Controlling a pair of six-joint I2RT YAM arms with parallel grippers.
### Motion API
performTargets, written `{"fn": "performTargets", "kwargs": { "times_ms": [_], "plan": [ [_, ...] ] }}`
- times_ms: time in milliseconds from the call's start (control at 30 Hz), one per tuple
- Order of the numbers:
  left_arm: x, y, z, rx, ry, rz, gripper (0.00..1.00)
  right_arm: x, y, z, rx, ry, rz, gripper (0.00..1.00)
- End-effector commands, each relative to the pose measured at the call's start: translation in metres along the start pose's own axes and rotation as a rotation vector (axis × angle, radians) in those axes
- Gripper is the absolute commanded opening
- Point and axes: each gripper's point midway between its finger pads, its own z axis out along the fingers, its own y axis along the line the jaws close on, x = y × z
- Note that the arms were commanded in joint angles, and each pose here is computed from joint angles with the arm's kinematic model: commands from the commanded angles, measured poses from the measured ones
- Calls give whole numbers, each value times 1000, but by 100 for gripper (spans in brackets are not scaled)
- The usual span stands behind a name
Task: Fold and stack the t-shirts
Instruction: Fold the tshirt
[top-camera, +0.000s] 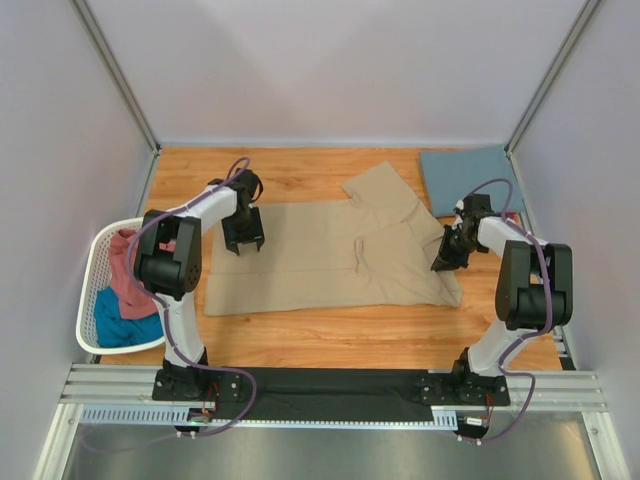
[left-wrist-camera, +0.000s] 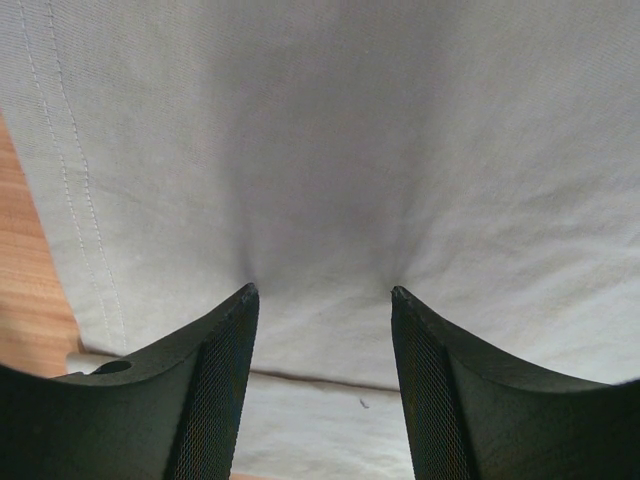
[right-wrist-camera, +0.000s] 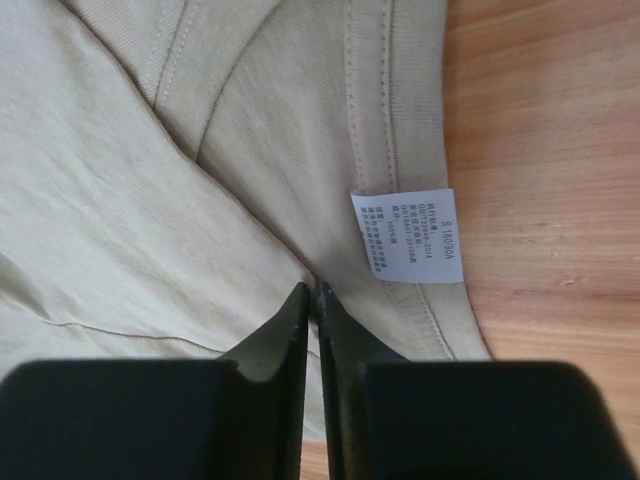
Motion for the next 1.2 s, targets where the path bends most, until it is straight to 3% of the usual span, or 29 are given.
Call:
{"fn": "performTargets", "kwargs": {
  "times_ms": [0,33,300,833,1167],
  "plan": [
    [-12,-3,-5,0,-22,-8,63,-5,-4,-5,-6,-23,23,6],
    [-12,-2,-4,-5,-19,-9,63,-4,-6,-6,1,-24,33,0],
    [-11,0,1,-19,-11,-11,63,-1,-28,-18,68,-78,119,0],
    [-9,18,4,-128,-3,-9,63,7,-27,-21,54,-129,158,0],
    [-10,20,-1,-138,-11,-13,63,-1,-37,-38,79,-238,202,0]
  ]
}}
